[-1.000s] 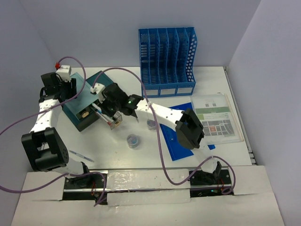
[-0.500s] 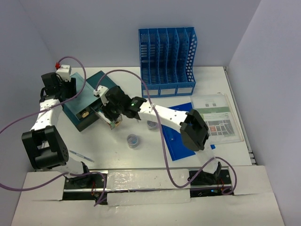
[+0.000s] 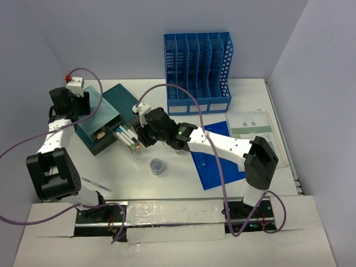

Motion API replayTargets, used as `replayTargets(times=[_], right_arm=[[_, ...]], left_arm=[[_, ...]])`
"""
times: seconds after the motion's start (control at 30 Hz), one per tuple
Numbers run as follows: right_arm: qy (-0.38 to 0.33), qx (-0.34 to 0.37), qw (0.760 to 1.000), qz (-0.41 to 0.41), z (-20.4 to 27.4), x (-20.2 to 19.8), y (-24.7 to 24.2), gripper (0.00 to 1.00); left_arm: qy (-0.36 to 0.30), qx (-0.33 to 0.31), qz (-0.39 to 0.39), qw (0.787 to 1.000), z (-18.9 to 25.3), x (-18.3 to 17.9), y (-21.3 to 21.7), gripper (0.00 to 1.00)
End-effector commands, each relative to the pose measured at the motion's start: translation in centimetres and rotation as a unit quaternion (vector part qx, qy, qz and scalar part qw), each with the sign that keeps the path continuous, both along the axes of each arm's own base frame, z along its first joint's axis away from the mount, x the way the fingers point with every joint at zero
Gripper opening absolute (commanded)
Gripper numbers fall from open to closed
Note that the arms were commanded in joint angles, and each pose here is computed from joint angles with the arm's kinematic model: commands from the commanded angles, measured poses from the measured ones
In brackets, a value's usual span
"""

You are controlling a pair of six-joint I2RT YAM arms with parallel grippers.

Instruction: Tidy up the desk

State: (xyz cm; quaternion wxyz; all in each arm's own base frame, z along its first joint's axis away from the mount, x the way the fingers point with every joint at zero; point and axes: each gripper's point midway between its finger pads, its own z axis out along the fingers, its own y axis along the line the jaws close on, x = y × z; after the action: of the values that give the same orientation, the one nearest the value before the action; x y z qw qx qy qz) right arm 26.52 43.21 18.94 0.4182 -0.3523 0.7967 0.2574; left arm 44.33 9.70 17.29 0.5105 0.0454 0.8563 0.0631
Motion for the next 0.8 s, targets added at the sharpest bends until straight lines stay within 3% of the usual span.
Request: replayTargets(times=[0.0,0.3,0.63,0.77], right_arm=[[-0.001,0.045,0.999,-0.024,1.5,0.1,0.4,0.47],[0.024,0.033,0.999,-0.017,-1.5,0.6,2.1,0.46],[0.022,0.019,1.0,-0.009,-2.2,1.0,2.8,0.46],[0.019,0.016,1.0,-0.013,-2.4,1.4,2.9,0.46]], left_arm=[[0.092,-0.018,0.006,0.996,-6.2,-2.1,0.2,0.61],[0.098,-0.032,-0.006,0.995,-6.4,-2.1,-0.1,0.59],[0.041,-0.078,-0.045,0.995,1.1,0.6,-1.3,0.6],[0.021,-0.069,-0.022,0.997,2.7,1.6,0.3,0.61]])
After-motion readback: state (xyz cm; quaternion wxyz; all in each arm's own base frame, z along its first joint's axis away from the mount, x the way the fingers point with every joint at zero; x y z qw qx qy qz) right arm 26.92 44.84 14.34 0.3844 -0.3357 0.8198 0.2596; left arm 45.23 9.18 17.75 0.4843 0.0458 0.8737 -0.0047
